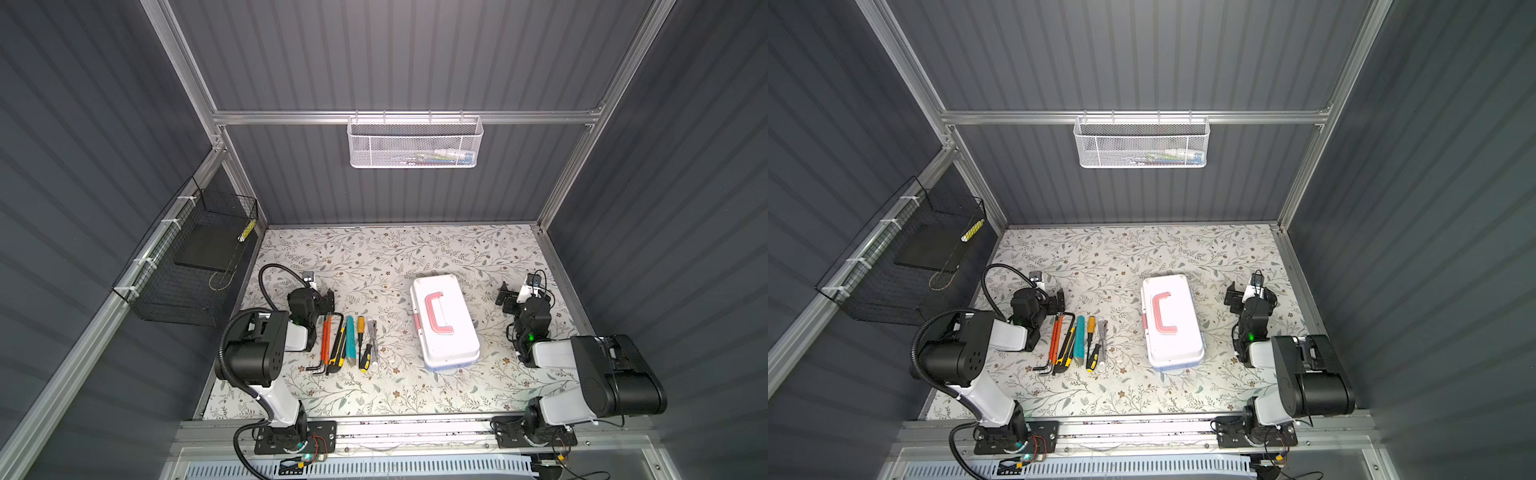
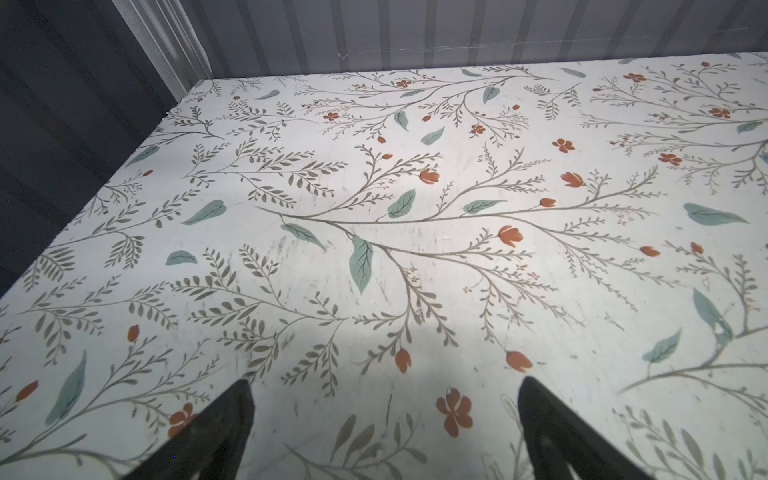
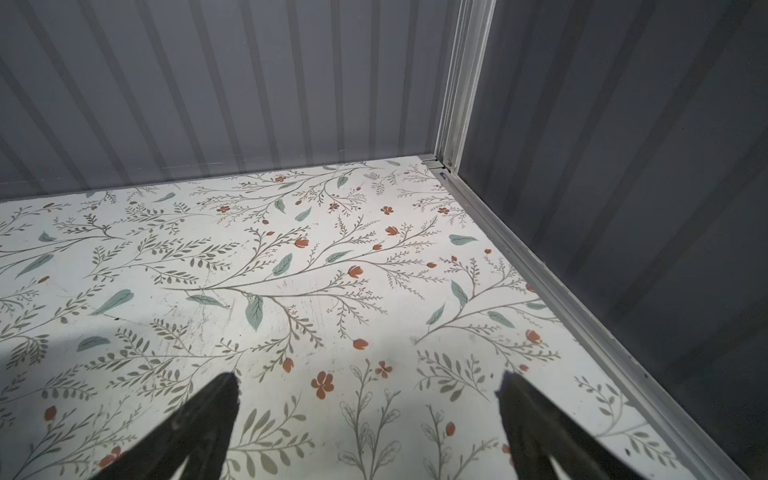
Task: Pack the tool kit
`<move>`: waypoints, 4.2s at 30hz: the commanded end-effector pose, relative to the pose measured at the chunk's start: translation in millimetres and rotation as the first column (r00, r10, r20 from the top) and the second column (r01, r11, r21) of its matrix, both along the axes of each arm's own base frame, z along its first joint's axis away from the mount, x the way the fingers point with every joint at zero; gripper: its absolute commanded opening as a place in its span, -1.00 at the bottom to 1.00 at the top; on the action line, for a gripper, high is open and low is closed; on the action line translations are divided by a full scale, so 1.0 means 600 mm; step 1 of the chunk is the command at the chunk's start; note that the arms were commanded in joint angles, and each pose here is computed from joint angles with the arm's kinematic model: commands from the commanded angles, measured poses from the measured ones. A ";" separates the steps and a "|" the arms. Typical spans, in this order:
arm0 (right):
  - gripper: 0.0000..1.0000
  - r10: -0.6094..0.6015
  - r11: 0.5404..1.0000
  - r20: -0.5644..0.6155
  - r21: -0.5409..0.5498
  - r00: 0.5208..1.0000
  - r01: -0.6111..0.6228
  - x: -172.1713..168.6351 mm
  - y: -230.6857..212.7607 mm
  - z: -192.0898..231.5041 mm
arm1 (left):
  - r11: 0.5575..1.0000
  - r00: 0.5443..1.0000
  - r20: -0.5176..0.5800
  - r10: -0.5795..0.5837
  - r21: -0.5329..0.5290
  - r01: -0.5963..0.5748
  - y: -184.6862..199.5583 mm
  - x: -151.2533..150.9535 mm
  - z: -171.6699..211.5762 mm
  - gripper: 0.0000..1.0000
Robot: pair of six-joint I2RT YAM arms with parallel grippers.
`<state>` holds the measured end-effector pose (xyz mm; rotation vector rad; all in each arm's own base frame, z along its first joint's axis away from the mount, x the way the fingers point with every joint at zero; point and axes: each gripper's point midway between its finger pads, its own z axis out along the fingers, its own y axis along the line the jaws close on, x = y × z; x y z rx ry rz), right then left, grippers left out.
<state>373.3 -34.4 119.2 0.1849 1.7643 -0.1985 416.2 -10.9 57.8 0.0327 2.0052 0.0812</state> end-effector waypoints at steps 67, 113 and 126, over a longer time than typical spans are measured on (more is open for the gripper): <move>0.60 0.183 0.918 -0.163 0.381 0.969 -0.109 -0.072 0.072 0.170 | 0.926 0.988 -0.151 -0.027 -0.377 -0.032 -0.048 -0.083 0.163 0.99; 0.38 0.715 0.689 -0.634 0.568 0.294 -0.449 -0.209 0.486 0.055 | 0.616 0.794 -0.177 -0.581 -0.734 0.287 -0.472 -0.226 0.085 0.99; 0.42 0.808 0.582 -0.549 0.684 0.215 -0.439 -0.233 0.516 0.042 | 0.623 0.763 -0.220 -0.608 -0.728 0.286 -0.500 -0.224 0.060 0.99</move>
